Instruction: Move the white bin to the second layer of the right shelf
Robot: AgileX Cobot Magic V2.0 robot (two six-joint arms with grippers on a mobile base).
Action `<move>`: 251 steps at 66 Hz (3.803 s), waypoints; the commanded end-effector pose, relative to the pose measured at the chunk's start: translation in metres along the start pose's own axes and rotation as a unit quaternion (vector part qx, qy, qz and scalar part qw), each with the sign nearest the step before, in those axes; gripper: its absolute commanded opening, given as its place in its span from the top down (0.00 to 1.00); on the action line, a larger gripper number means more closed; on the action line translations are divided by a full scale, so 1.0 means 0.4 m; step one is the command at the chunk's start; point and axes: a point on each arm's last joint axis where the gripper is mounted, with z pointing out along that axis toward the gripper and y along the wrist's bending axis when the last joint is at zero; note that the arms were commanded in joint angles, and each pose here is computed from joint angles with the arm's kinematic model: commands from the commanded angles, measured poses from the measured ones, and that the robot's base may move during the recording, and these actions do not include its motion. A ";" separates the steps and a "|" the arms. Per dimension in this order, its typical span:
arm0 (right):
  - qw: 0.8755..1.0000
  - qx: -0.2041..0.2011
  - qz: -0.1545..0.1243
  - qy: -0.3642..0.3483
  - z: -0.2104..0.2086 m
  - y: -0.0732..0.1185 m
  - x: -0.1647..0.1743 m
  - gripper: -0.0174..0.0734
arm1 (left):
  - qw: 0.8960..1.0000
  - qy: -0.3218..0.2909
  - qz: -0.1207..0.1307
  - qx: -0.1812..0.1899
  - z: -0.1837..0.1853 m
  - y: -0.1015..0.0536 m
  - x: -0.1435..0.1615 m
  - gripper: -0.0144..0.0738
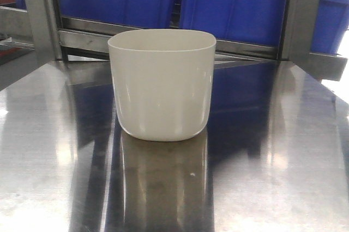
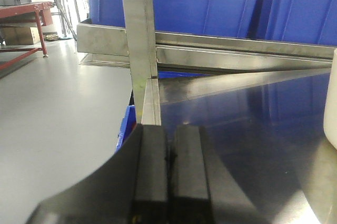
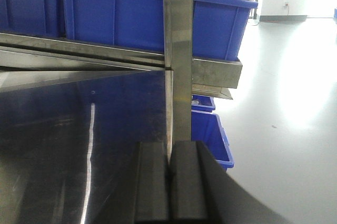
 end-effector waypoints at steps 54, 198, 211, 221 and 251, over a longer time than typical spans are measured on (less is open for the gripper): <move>0.987 0.013 -0.137 0.081 0.018 0.003 -0.173 0.75 | 1.000 -0.030 -0.004 -0.002 0.001 0.000 0.010 0.74; 0.857 -0.051 0.055 0.509 0.614 0.552 -0.351 0.41 | 1.000 -0.030 -0.004 -0.002 0.001 0.000 0.010 0.74; 0.847 -0.042 0.045 0.528 0.637 0.567 -0.300 0.41 | 1.000 -0.030 -0.004 -0.002 0.001 0.000 0.010 0.74; 0.842 -0.037 0.040 0.536 0.647 0.572 -0.277 0.41 | 1.000 -0.030 -0.004 -0.002 0.001 0.000 0.010 0.74; 0.838 -0.028 0.031 0.544 0.665 0.575 -0.244 0.56 | 1.000 -0.030 -0.004 -0.002 0.001 0.000 0.010 0.74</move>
